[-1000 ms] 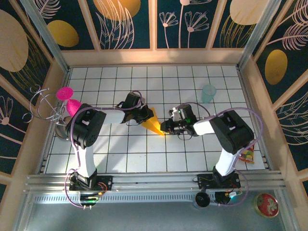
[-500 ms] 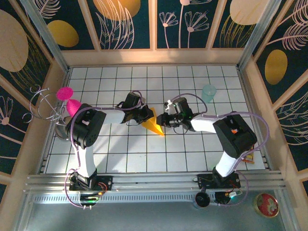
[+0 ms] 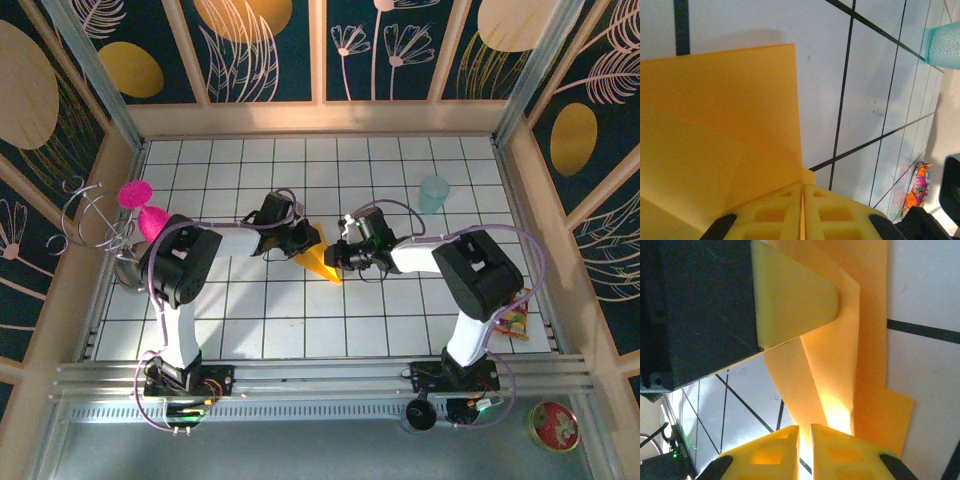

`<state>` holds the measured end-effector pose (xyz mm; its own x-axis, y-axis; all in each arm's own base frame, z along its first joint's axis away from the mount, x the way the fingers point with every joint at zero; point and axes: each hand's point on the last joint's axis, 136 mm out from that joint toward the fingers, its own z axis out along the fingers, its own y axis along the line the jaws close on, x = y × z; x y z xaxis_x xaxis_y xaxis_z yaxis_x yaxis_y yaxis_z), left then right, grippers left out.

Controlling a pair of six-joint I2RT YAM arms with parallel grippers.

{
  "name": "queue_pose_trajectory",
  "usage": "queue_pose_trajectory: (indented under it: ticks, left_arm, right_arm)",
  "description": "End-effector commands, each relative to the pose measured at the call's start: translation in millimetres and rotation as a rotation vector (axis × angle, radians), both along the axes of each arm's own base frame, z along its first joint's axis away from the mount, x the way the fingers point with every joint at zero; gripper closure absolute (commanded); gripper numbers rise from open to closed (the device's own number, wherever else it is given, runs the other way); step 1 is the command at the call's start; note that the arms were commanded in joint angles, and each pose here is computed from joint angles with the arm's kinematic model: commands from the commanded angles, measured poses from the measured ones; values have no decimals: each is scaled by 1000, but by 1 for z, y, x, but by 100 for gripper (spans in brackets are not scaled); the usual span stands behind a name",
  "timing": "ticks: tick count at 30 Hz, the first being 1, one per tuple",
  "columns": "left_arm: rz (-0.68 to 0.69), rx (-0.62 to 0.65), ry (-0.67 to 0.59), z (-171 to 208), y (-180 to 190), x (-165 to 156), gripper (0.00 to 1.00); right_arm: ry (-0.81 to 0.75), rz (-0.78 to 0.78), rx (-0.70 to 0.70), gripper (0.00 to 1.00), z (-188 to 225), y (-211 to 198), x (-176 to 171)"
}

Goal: Fold a paper plane with a square sheet of paper (pick it up from the middle)
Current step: Fourth fold the wing at the center of the table.

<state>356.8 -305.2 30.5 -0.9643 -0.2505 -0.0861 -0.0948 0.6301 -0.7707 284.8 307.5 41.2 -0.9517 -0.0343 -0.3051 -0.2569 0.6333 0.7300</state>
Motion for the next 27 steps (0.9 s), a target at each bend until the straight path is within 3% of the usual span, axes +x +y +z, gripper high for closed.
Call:
queue_pose_trajectory:
  ticks: [1, 27]
  left_arm:
    - [-24, -4, -1, -1, -4, 2, 90]
    - [-18, 25, 11, -9, -2, 4, 91]
  right_arm:
    - [16, -5, -52, 86, -15, -6, -6]
    - [29, 61, -28, 86, 1, -11, -29]
